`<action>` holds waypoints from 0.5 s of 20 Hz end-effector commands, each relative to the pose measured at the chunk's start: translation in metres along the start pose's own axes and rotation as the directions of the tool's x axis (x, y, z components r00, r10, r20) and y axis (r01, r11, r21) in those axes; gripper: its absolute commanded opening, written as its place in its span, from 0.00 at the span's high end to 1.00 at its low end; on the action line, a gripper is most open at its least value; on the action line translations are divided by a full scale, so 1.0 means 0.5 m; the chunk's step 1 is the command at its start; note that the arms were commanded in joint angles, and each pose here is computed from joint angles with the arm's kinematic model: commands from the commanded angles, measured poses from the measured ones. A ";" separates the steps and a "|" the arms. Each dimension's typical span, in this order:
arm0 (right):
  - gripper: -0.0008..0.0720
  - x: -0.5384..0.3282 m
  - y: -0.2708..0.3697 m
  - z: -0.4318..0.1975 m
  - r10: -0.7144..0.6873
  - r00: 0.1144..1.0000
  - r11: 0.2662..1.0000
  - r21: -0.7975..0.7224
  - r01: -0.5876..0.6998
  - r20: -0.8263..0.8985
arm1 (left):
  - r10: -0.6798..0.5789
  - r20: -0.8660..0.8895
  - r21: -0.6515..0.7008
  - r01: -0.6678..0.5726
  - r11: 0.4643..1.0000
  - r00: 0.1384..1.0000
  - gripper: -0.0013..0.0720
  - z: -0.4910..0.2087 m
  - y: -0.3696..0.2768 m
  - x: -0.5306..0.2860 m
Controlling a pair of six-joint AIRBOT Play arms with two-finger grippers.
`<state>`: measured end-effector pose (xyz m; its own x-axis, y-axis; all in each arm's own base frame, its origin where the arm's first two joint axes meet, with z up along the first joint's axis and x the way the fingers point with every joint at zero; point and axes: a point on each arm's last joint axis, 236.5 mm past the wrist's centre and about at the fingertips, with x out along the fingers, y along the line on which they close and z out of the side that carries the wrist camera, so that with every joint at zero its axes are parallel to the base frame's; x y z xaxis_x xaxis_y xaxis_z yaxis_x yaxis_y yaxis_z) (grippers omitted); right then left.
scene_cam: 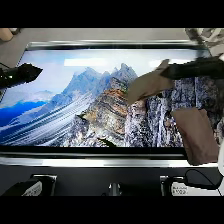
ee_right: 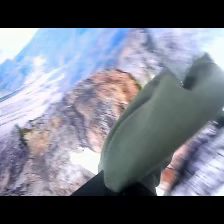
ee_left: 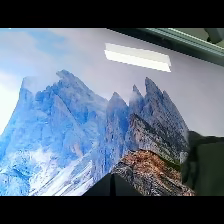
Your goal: Fold the shirts.
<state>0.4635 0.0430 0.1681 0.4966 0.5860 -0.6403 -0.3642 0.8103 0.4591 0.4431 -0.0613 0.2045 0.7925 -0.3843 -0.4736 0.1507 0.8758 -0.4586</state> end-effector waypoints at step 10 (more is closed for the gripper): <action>0.96 -0.426 -0.284 -0.338 -0.322 0.896 0.804 0.411 0.429 -0.306 | 0.001 -0.004 -0.001 -0.001 1.000 1.000 0.94 -0.002 0.002 0.003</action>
<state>0.3379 -0.1699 0.1562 0.4890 0.3243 -0.8097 0.1065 0.8991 0.4245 0.4436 -0.0613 0.2035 0.7912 -0.3846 -0.4755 0.1499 0.8757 -0.4589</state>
